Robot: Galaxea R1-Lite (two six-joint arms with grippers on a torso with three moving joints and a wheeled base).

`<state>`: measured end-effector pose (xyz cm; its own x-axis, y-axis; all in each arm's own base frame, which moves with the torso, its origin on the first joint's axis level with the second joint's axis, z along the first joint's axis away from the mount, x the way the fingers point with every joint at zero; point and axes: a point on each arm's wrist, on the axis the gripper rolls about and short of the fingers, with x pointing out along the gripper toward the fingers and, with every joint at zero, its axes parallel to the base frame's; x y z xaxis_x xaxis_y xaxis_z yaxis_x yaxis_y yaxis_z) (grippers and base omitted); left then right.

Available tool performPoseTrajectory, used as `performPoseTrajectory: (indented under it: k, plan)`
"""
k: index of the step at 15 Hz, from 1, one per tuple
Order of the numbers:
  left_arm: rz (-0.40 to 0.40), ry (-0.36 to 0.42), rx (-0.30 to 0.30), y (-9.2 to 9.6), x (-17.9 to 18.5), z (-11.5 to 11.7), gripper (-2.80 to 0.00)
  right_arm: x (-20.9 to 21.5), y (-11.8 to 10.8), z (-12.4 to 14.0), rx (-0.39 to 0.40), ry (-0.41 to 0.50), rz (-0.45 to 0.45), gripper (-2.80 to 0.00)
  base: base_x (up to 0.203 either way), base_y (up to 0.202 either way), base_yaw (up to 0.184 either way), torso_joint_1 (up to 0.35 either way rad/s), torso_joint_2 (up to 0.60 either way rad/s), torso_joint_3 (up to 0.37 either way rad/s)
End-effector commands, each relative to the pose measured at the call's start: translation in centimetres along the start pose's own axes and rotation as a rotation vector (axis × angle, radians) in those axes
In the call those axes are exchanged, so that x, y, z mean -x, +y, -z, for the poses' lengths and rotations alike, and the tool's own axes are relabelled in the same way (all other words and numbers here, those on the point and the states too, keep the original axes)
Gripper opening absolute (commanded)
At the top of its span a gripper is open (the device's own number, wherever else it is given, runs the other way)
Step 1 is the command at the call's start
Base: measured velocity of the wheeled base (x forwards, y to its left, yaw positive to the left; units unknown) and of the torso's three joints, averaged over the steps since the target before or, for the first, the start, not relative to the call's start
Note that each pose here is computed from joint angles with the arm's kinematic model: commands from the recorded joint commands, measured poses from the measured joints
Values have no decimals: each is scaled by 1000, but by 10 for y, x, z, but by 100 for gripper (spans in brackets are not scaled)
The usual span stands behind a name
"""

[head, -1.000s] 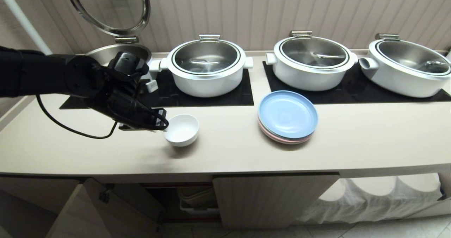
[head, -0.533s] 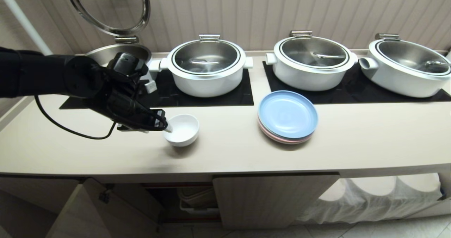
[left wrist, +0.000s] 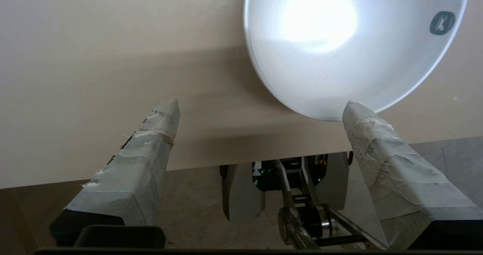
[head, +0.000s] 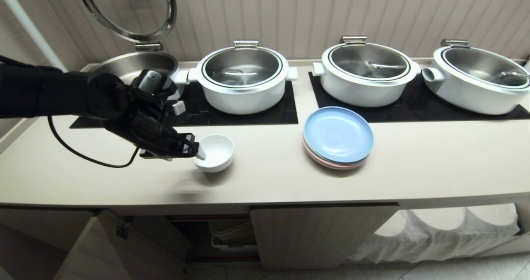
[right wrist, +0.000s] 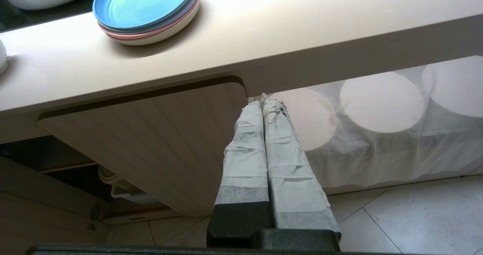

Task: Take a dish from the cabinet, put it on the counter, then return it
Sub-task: Pick up the bowl from the table

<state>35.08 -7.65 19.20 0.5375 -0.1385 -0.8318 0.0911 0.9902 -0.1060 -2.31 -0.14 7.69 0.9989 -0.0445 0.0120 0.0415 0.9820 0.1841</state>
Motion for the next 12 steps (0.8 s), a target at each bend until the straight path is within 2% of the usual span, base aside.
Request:
performPoseTrajectory:
  k: [1, 12]
  plan:
    - [-6, 33, 0, 0, -13, 2, 0, 0, 0, 0, -1, 1, 0, -280, 0, 0, 0, 0, 0, 0]
    - [-24, 7, -4, 0, -54, -6, 0, 0, 0, 0, -1, 1, 0, -280, 0, 0, 0, 0, 0, 0]
